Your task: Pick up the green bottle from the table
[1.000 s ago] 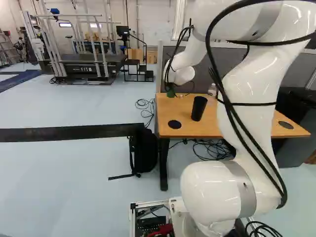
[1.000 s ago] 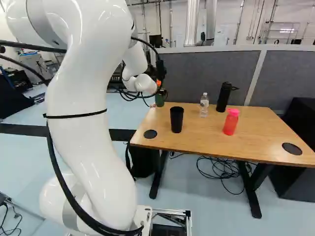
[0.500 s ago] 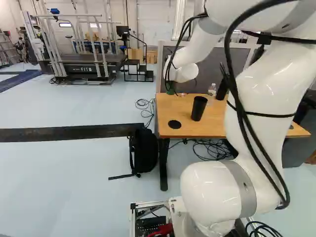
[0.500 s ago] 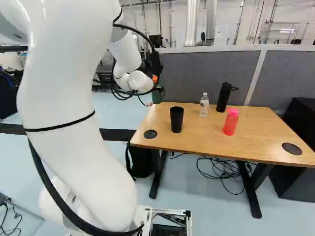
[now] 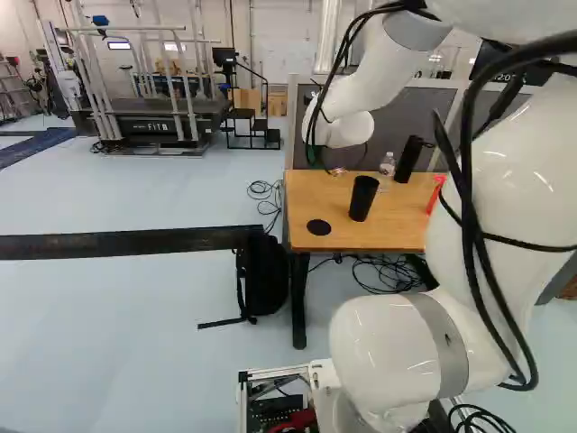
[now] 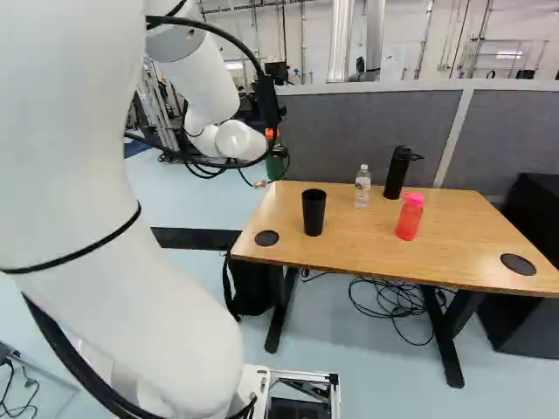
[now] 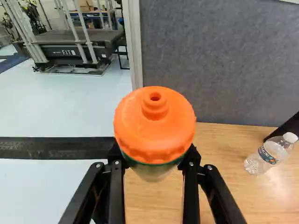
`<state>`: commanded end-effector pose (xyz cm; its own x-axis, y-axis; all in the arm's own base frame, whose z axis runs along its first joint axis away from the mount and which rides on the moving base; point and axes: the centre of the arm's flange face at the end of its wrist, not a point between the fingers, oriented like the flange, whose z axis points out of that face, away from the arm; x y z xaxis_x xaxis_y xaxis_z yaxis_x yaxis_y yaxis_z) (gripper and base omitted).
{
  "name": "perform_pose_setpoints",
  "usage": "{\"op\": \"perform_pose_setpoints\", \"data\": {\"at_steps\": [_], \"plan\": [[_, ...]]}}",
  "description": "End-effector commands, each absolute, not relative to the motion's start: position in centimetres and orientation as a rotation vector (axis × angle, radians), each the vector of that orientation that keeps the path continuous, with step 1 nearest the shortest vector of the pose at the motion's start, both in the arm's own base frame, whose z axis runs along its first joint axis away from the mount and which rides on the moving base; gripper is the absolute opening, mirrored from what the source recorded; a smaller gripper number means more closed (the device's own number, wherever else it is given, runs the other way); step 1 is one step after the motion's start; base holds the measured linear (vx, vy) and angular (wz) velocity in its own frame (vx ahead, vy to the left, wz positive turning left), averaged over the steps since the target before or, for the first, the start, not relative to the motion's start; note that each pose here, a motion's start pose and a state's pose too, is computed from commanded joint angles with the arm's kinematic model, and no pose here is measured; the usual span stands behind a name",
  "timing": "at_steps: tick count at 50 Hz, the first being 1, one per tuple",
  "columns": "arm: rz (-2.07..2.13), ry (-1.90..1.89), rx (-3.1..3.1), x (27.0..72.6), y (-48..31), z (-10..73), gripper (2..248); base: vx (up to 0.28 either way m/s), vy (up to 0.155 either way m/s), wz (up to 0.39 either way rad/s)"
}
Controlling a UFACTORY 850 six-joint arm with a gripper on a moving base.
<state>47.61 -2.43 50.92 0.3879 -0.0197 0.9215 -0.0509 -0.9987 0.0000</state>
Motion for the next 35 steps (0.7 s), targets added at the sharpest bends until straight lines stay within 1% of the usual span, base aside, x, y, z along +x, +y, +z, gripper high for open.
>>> {"op": "perform_pose_setpoints", "data": {"at_steps": [35], "plan": [[1.745,-0.073,2.573,40.4,-2.3,51.0,112,0.000,0.000,0.000]]}}
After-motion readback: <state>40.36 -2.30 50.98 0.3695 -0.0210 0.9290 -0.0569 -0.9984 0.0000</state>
